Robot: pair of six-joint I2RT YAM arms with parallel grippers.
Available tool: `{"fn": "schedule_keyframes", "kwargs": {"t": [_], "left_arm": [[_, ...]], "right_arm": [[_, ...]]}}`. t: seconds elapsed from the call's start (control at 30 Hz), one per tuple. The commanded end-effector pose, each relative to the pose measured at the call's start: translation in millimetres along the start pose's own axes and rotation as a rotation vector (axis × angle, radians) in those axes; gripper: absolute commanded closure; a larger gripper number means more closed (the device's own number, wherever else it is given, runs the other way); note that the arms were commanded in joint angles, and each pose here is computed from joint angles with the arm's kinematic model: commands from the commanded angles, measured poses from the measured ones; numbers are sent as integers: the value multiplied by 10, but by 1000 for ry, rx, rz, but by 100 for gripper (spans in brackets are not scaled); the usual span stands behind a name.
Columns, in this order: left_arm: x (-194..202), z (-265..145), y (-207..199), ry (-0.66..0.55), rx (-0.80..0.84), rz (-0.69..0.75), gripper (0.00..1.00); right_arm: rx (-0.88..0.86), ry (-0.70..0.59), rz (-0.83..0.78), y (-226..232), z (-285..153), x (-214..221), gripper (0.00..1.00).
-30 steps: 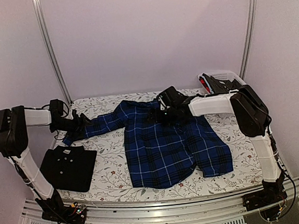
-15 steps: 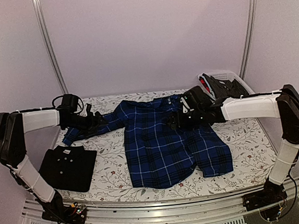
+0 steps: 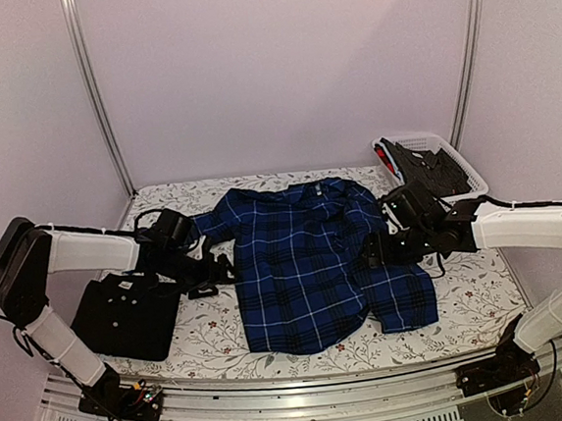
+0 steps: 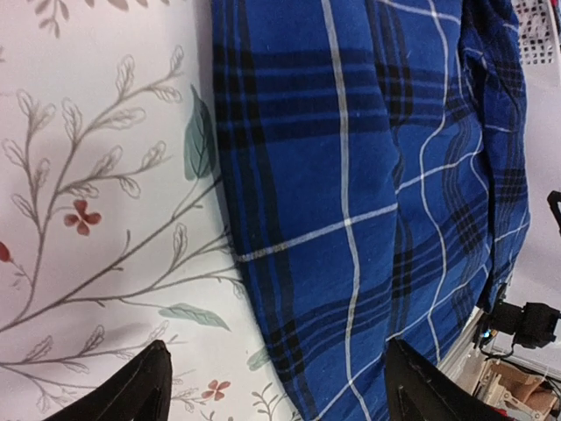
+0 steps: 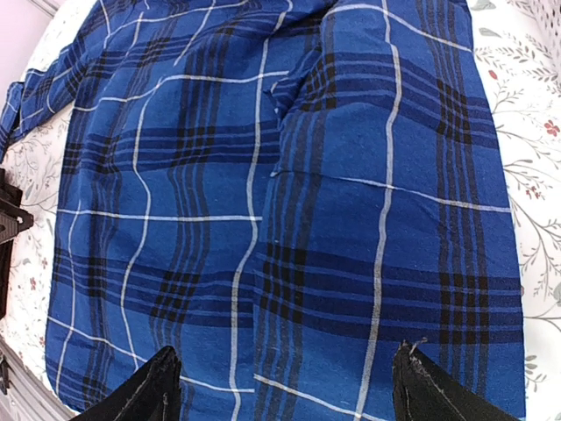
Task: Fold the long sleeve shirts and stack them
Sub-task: Adjust the flattened shirt at the center of the board.
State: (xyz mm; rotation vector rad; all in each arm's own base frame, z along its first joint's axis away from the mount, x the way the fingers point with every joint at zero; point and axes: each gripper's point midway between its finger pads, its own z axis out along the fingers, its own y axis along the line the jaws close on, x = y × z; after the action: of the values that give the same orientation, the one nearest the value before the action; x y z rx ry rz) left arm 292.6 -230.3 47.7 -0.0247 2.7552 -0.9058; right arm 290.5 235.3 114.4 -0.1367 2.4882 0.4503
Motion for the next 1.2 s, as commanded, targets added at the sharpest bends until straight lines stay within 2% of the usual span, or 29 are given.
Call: {"fn": "schedule_keyframes", "kwargs": {"t": [0.0, 0.17, 0.5, 0.6, 0.87, 0.97, 1.1, 1.17], "left_arm": [[169, 19, -47, 10, -29, -6, 16], [455, 28, 17, 63, -77, -16, 15], [902, 86, -145, 166, -33, -11, 16], [982, 116, -229, 188, -17, -12, 20], [1203, 263, -345, 263, -21, -2, 38], [1267, 341, -405, 290, -11, -3, 51], [1319, 346, -309, 308, -56, -23, 88], [1318, 285, -182, 302, -117, -27, 100]], "right_arm": [[28, 9, -19, -120, -31, 49, 19], [39, 27, -34, -174, 9, 104, 18], [33, 72, -35, -214, 79, 263, 18], [29, 77, -31, -222, 78, 297, 19], [115, 98, -20, -436, 61, 429, 19], [146, 109, 13, -560, 43, 496, 19], [182, 103, 70, -728, -24, 546, 17], [205, 92, 100, -810, -67, 556, 14]]}}
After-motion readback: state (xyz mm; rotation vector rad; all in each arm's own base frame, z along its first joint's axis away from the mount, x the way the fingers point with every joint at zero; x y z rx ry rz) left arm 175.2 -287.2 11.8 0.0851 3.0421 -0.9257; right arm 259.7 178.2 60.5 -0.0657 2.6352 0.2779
